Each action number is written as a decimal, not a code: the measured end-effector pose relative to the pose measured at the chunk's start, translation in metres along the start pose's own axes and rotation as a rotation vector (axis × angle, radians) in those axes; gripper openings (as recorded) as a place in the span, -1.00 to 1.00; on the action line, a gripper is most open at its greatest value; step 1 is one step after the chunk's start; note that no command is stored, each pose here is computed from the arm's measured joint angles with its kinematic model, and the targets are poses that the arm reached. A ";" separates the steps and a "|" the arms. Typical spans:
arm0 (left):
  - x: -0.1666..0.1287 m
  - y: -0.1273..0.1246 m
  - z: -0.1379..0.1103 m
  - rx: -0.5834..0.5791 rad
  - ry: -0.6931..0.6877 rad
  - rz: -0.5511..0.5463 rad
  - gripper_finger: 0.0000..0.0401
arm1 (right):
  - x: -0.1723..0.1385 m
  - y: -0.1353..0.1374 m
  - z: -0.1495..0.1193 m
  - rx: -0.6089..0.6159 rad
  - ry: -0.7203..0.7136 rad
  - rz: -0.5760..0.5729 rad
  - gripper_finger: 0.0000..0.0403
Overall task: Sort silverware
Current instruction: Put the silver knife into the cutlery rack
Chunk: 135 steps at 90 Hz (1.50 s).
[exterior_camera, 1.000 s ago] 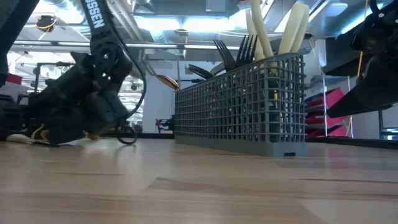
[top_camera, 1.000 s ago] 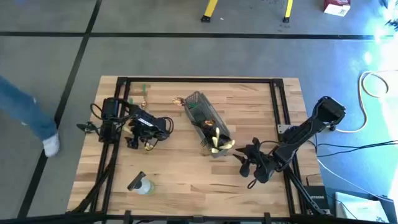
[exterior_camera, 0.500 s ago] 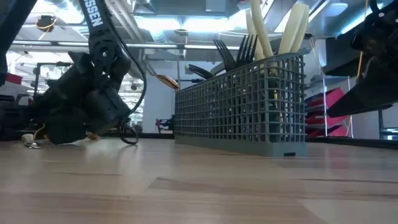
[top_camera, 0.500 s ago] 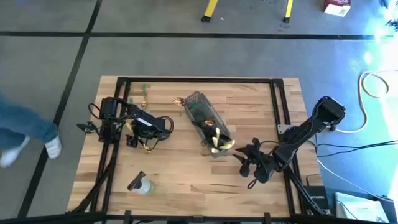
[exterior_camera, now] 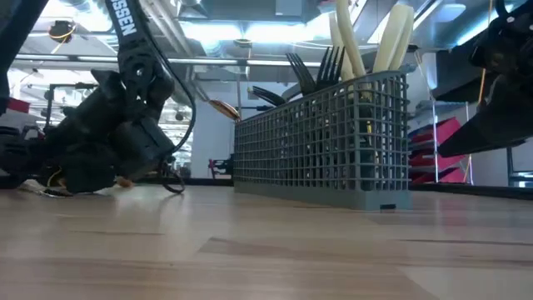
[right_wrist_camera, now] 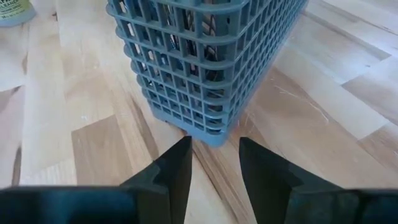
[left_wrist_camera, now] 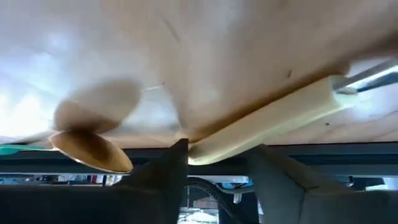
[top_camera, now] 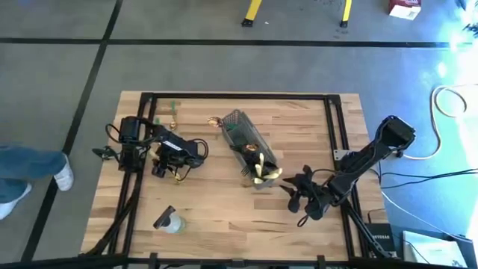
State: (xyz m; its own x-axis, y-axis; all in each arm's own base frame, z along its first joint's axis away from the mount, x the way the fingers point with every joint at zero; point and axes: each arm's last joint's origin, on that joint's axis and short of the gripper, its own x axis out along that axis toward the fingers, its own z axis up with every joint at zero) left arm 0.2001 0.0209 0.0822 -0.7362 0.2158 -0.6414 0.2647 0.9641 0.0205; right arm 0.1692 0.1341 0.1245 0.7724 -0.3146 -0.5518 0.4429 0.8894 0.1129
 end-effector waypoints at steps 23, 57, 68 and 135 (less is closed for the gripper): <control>-0.001 -0.003 -0.001 -0.075 -0.001 -0.080 -0.72 | 0.000 0.000 0.000 0.000 0.001 0.001 -0.42; -0.019 -0.013 0.005 -0.173 -0.029 -0.143 -0.80 | 0.000 0.000 0.000 0.001 0.009 0.005 -0.42; -0.028 -0.018 0.008 -0.193 -0.054 -0.152 -0.80 | 0.000 0.000 0.000 0.000 0.017 0.010 -0.42; -0.085 -0.033 0.023 -0.447 -0.236 -0.315 -1.00 | -0.075 0.045 0.041 -0.201 -0.065 0.437 -0.42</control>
State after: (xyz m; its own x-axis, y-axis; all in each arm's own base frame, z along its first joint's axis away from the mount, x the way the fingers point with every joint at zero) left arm 0.2681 -0.0324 0.1184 -0.5645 -0.0816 -0.8214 -0.2697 0.9587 0.0901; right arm 0.1500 0.1845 0.2052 0.8961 0.0884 -0.4349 -0.0211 0.9873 0.1573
